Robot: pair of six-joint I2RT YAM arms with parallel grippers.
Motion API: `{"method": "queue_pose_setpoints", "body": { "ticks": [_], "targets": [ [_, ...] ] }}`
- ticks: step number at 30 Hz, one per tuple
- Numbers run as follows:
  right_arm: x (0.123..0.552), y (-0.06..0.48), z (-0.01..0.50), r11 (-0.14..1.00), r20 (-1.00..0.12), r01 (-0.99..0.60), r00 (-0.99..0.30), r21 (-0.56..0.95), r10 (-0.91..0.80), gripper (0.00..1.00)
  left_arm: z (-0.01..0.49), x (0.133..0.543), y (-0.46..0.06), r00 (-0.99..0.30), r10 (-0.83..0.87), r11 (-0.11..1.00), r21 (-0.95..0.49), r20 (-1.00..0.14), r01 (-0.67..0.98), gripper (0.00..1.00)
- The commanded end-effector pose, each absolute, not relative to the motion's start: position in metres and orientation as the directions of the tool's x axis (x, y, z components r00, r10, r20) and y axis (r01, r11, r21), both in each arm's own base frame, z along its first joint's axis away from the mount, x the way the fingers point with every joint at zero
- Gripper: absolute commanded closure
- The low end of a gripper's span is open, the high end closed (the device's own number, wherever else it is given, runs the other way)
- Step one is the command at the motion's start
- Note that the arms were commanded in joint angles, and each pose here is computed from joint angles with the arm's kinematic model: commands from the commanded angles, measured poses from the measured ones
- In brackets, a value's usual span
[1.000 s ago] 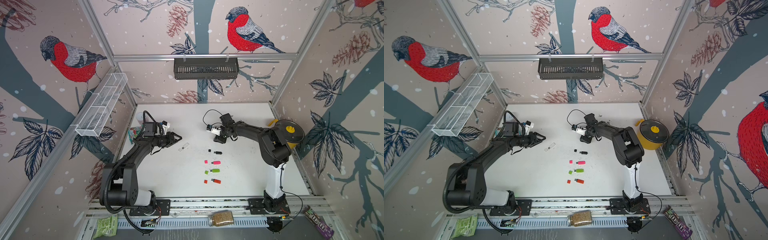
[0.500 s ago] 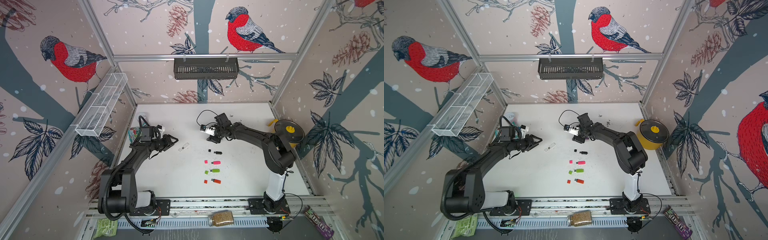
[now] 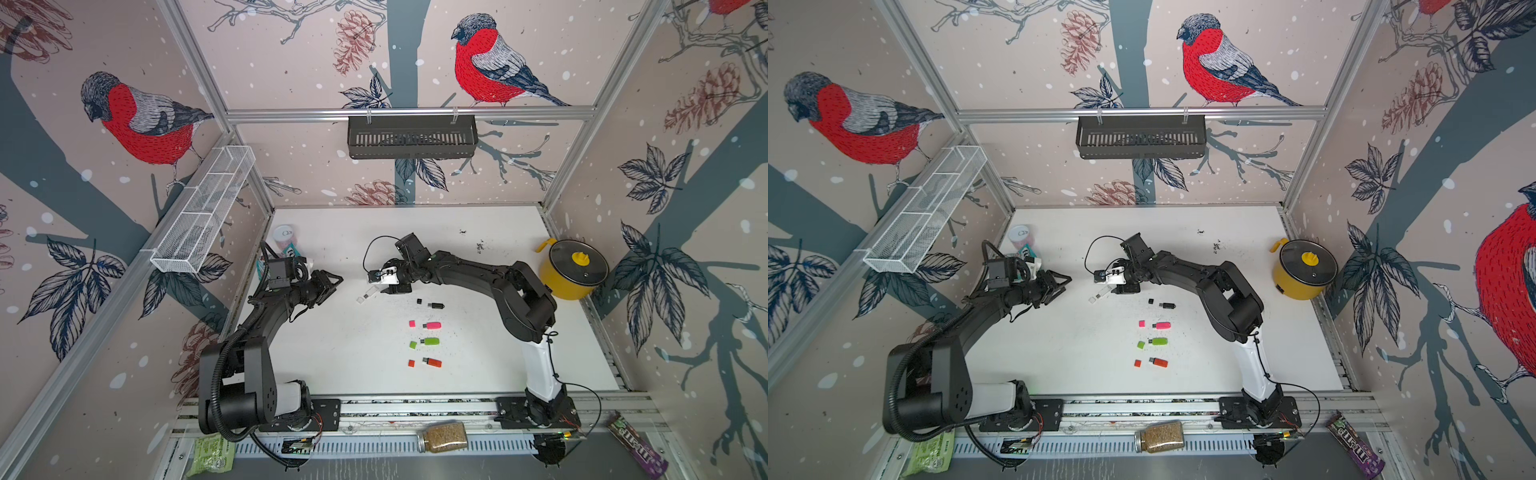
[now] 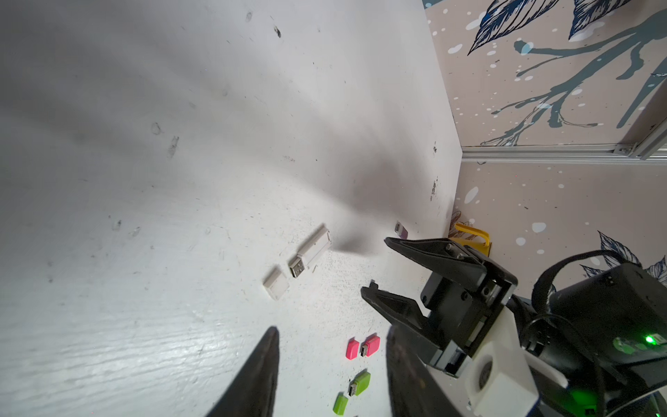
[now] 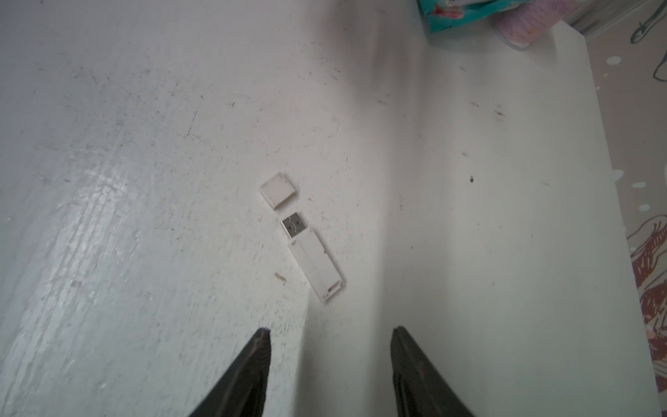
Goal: Close the usb drive cover
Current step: Pick up the cover from the center of the board.
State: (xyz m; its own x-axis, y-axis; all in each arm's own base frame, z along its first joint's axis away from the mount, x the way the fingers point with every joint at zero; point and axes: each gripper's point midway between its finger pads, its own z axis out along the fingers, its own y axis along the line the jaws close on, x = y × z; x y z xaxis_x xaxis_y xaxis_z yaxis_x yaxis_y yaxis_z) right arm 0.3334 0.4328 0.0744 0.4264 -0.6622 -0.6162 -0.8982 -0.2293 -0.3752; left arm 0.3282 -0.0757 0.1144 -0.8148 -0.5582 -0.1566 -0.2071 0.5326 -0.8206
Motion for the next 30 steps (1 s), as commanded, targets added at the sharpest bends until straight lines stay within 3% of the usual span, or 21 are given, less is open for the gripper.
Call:
{"method": "queue_pose_setpoints", "body": {
  "ticks": [1, 11, 30],
  "targets": [
    [0.327, 0.45, 0.072, -0.291, -0.621, -0.869, 0.49, -0.399, -0.612, 0.45, 0.121, 0.334, -0.077, -0.815, -0.558, 0.51, -0.839, -0.155, -0.19, 0.52],
    [0.321, 0.479, 0.059, -0.362, -0.597, -0.834, 0.551, -0.416, -0.583, 0.48, 0.119, 0.325, -0.054, -0.79, -0.598, 0.487, -0.843, -0.133, -0.226, 0.52],
    [0.303, 0.49, 0.034, -0.441, -0.637, -0.84, 0.533, -0.316, -0.558, 0.51, 0.098, 0.325, -0.048, -0.807, -0.583, 0.485, -0.837, -0.093, -0.254, 0.52]
  ]
}}
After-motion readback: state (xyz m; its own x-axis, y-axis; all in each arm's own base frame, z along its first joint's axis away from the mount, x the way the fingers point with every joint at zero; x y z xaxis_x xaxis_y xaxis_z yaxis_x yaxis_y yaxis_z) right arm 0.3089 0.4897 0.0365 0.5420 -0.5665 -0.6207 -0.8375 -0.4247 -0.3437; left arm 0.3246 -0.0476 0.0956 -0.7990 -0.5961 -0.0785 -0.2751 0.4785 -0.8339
